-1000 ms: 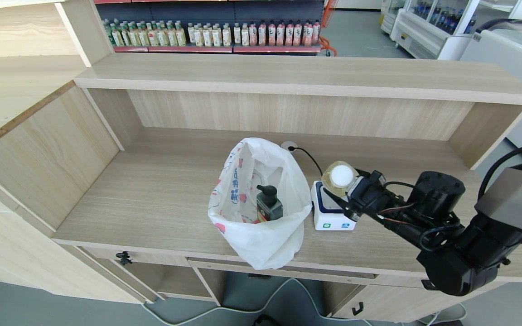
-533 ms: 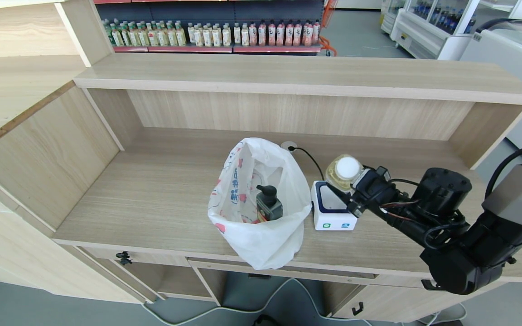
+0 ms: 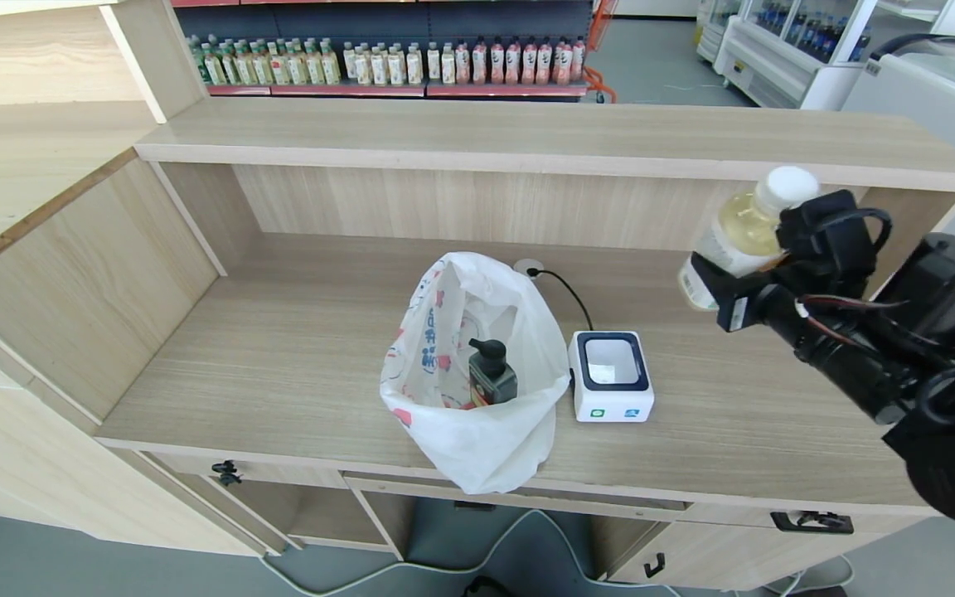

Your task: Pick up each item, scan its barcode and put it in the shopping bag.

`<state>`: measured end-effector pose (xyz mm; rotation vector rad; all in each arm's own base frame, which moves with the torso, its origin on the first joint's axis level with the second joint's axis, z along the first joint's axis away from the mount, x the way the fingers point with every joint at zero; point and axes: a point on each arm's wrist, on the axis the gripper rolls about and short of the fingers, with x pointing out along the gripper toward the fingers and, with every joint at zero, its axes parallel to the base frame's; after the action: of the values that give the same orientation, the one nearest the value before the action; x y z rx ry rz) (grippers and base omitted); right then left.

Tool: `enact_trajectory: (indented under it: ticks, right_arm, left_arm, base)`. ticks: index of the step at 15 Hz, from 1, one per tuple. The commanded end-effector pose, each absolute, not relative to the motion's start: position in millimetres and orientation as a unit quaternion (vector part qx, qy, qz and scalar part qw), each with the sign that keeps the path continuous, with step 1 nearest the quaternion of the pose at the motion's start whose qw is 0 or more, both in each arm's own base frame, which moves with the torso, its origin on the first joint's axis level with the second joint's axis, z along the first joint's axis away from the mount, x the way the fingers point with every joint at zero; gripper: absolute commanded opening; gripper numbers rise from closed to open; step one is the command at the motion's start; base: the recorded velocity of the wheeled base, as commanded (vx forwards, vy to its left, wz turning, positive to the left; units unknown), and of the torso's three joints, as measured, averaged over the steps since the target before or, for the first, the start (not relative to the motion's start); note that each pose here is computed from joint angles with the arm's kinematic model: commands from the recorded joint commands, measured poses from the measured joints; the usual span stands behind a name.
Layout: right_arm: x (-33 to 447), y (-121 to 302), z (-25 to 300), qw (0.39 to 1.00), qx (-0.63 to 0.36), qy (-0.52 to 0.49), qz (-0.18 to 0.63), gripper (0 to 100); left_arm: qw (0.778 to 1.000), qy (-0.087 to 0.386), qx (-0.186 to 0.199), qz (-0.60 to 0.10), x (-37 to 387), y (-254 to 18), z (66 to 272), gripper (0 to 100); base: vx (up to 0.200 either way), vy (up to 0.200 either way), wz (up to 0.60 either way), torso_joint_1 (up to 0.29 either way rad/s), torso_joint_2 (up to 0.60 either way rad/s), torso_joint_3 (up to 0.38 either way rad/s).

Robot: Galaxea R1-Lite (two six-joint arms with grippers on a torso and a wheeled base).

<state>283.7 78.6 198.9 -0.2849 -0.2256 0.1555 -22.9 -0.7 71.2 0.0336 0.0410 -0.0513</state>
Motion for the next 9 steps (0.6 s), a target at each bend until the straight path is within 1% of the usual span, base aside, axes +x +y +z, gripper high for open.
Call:
enact_trajectory:
  ticks: [1,2,4,7,9]
  right_arm:
    - [234.0,50.0,243.3,0.994,-0.043,-0.098,0.012,0]
    - [218.7,44.0,247.5,0.998,-0.007,-0.062,0.011,0]
    - [214.1,43.1,250.1,0.999,0.015,-0.048,0.016,0]
    - [234.1,48.4,261.0,0.997,0.021,-0.059,0.036,0]
    - [255.5,55.0,259.8,0.997,0.026,-0.054,0.051,0]
  left_arm:
    - [0.999,0.020,0.017,-0.026,-22.9,-0.7,71.2,100]
    - [0.999,0.021,0.014,-0.026,-22.8,-0.7,71.3,100]
    - [0.999,0.021,0.015,-0.026,-22.8,-0.7,71.3,100]
    - [0.999,0.021,0.015,-0.026,-22.8,-0.7,71.3,100]
    - [0.999,0.021,0.015,-0.026,-22.8,-0.7,71.3,100]
  base:
    - [0.000,0.200,0.00,0.002,0.00,-0.002]
    - [0.000,0.200,0.00,0.002,0.00,0.002]
    - [0.000,0.200,0.00,-0.010,0.00,0.007]
    - [0.000,0.200,0.00,0.017,0.01,0.001]
    - [0.000,0.200,0.00,-0.002,0.00,0.002]
